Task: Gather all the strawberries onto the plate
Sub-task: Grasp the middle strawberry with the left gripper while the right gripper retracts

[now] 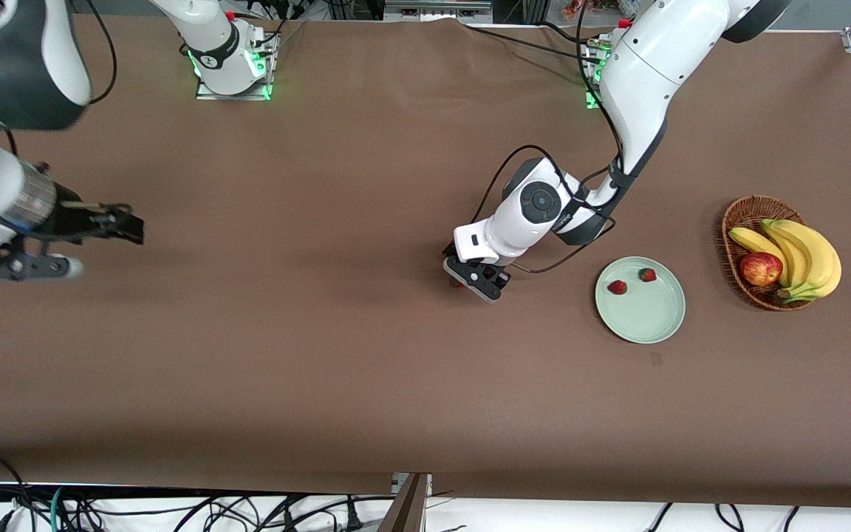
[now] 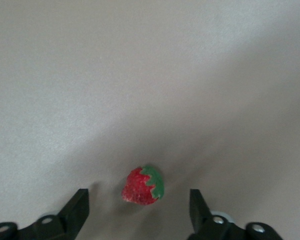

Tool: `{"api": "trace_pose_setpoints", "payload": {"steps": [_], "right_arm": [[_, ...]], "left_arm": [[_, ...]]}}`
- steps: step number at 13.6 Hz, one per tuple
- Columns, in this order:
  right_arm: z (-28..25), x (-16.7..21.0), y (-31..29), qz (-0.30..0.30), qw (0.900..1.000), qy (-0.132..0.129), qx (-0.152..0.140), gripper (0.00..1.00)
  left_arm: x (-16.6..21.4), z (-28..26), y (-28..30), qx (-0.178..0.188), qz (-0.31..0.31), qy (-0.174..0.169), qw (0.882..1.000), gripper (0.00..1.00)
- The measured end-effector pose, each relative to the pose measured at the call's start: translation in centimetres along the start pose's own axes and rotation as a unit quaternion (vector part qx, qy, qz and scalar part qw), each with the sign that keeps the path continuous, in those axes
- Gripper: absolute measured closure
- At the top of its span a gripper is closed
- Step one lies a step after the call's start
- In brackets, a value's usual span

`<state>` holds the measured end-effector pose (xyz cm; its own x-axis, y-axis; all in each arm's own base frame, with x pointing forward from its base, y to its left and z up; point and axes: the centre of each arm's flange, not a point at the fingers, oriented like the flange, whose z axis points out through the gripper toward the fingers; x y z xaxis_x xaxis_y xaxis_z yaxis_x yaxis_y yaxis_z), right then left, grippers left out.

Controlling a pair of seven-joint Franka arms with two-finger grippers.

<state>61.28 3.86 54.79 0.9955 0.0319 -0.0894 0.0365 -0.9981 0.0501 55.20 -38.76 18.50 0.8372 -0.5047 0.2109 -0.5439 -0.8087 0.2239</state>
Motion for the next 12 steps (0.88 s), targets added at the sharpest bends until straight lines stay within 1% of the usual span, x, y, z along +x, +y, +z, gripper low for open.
{"api": "trace_pose_setpoints", "payload": {"steps": [1, 2, 3, 4, 5, 7, 9, 10, 12], "right_arm": [[-1.4, -1.1, 1.1, -0.003, 1.0, 0.001, -0.002, 0.0], [-2.6, -2.0, 2.2, -0.003, 1.0, 0.003, -0.002, 0.0], [-3.5, -2.9, 3.2, 0.0, 1.0, 0.006, -0.003, 0.0], [-4.3, -3.6, 3.8, 0.005, 1.0, 0.006, -0.003, 0.0], [-4.7, -4.1, 4.3, 0.009, 1.0, 0.005, -0.003, 0.0], [-4.7, -4.5, 4.6, 0.014, 1.0, 0.001, -0.003, 0.0], [-4.6, -4.8, 4.6, 0.014, 1.0, -0.007, -0.002, 0.0], [-4.7, -5.2, 4.6, 0.014, 1.0, -0.013, -0.002, 0.0], [-5.8, -6.0, 4.6, 0.014, 1.0, -0.008, -0.002, 0.0]], "left_arm": [[0.2, 0.1, 0.2, -0.001, 0.001, 0.002, 1.0, 0.14], [0.4, 0.2, 0.4, -0.002, 0.001, 0.003, 1.0, 0.2], [0.5, 0.4, 0.4, -0.003, 0.001, 0.003, 1.0, 0.2], [0.6, 0.6, 0.4, -0.004, 0.0, 0.003, 1.0, 0.26], [0.6, 0.6, 0.3, -0.003, 0.0, 0.003, 1.0, 0.38], [0.5, 0.8, 0.1, -0.002, -0.002, 0.002, 1.0, 0.45], [0.6, 0.8, -0.2, -0.001, -0.003, 0.003, 1.0, 0.64], [0.7, 0.7, -0.4, 0.0, -0.004, 0.005, 1.0, 0.66], [0.8, 0.4, -1.3, 0.003, -0.01, 0.006, 1.0, 0.66]]}}
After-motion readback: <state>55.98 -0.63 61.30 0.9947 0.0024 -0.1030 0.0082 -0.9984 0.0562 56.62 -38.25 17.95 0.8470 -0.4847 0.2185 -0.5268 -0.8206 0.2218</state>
